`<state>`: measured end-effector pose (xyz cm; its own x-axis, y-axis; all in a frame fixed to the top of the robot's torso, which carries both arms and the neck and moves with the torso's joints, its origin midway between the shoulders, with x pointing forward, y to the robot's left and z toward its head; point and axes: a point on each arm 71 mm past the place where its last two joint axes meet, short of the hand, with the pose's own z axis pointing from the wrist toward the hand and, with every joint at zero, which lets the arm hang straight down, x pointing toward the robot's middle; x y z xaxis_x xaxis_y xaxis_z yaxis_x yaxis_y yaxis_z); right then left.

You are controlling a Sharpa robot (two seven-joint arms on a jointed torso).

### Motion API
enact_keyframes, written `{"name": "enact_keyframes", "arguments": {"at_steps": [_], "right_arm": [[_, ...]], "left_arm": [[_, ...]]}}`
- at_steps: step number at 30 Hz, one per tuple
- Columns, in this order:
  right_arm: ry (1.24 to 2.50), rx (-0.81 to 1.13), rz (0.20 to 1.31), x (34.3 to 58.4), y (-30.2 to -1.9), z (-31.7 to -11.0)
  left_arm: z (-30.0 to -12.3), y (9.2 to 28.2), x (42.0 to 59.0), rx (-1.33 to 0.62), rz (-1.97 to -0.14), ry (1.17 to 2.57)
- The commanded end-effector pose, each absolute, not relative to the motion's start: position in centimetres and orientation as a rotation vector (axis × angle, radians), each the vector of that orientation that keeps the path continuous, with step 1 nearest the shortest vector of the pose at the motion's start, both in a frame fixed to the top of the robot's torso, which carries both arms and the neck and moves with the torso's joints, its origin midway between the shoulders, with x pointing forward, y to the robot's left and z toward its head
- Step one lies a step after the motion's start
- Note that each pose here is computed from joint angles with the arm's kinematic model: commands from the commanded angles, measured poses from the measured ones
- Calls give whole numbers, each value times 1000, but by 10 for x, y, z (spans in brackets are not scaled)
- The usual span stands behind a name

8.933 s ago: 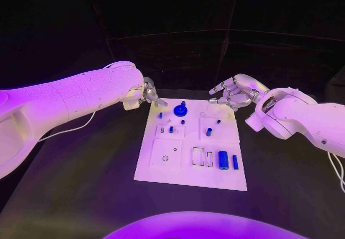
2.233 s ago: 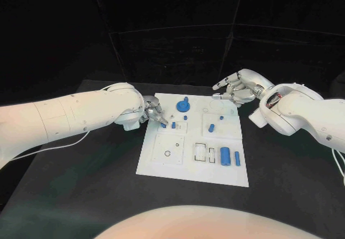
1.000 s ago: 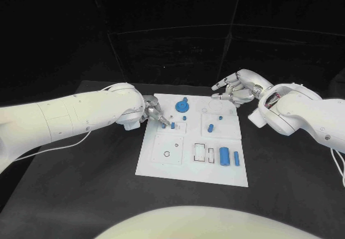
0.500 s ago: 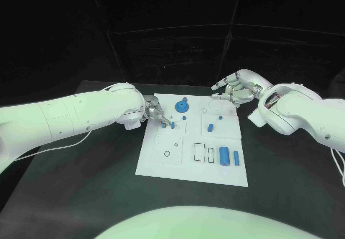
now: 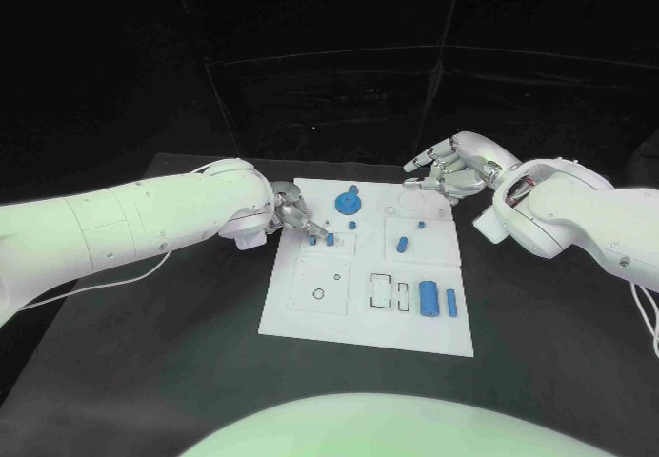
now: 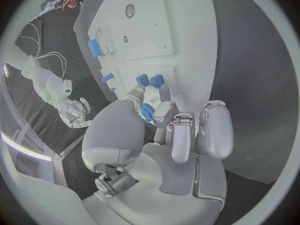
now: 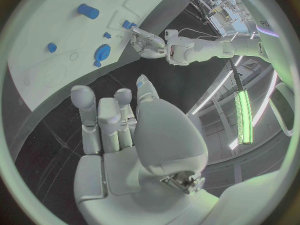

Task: Assemble the parts on the task board

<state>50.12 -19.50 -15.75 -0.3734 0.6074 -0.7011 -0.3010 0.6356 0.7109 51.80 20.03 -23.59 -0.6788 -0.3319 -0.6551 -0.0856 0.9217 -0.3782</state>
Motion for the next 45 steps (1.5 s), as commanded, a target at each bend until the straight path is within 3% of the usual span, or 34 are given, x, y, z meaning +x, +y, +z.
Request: {"name": "enact_keyframes", "arguments": {"at_steps": [1,45], "right_arm": [[1697,249,987,501,-194,-156],[1699,248,987,502,-194,-157]], "left_arm": [[-235,198,517,-295,-432,2306],[-239,196,517,-279,-427,2332]]}}
